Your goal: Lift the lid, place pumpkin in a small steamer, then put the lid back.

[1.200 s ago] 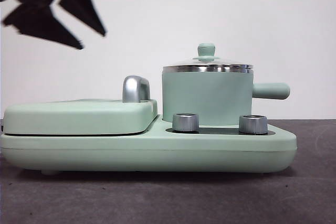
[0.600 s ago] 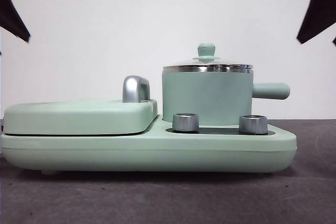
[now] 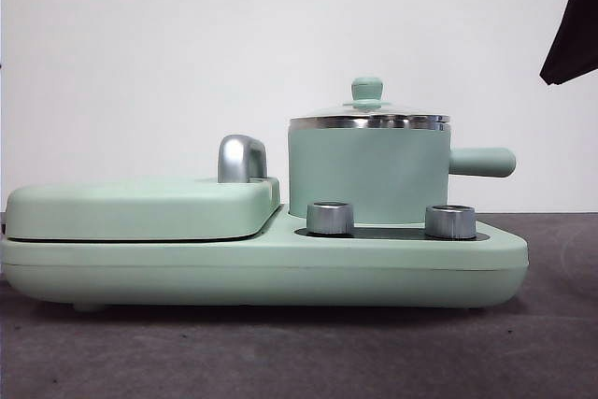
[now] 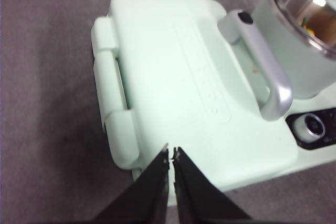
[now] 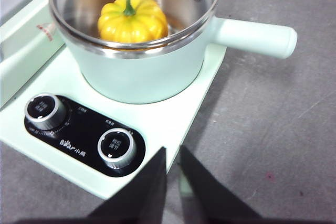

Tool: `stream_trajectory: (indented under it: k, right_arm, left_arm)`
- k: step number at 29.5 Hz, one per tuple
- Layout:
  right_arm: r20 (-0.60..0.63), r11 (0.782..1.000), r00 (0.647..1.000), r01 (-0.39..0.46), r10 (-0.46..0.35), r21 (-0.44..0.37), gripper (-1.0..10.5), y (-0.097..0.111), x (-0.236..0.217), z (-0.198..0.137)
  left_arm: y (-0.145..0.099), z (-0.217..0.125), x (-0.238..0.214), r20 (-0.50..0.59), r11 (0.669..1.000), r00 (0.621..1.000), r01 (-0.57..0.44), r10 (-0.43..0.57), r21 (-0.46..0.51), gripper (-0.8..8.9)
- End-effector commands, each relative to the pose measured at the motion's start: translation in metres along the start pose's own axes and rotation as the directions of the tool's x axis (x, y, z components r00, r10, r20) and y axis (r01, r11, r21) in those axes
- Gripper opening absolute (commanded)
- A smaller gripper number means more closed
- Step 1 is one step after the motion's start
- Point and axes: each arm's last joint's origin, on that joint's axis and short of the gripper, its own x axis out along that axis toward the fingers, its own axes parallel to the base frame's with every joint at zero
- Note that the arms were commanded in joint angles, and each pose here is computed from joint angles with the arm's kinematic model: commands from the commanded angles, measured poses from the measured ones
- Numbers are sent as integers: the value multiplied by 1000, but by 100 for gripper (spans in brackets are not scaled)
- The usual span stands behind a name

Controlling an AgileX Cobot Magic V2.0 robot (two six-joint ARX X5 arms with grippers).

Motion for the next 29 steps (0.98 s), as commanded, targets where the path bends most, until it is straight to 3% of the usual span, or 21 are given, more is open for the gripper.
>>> stream_trajectory:
  k: [1, 10, 11, 13, 16, 19, 23, 29]
  right_arm:
    - [21, 1000, 1000, -8, 8, -6, 20, 1, 0, 3]
    - [50, 1000, 999, -11, 11, -5, 20, 1, 0, 6]
    - [51, 1000, 999, -11, 11, -5, 20, 1, 0, 6]
    - [51, 1000, 999, -11, 11, -5, 20, 1, 0, 6]
    - [51, 1000, 999, -11, 11, -5, 20, 1, 0, 6]
    - [51, 1000, 999, -11, 11, -5, 20, 1, 0, 6]
    - [51, 1000, 999, -11, 11, -5, 20, 1, 0, 6]
    - [50, 1000, 999, -11, 11, -5, 20, 1, 0, 6]
  left_arm:
    - [-1, 1, -2, 11, 1000, 1000, 7, -7, 9, 7]
    - [-1, 1, -4, 13, 1000, 1000, 7, -8, 13, 7]
    - [-2, 0, -6, 21, 998, 1000, 5, -6, 62, 7]
    - [1, -5, -7, 66, 991, 998, -8, 0, 131, 7]
    - [13, -26, -2, 220, 980, 975, -65, 22, 188, 7]
    - [24, -60, 5, 341, 977, 940, -99, 30, 187, 7]
    - [35, -92, 12, 404, 975, 913, -136, 55, 174, 7]
    - [49, -111, 21, 432, 957, 873, -283, 226, 70, 7]
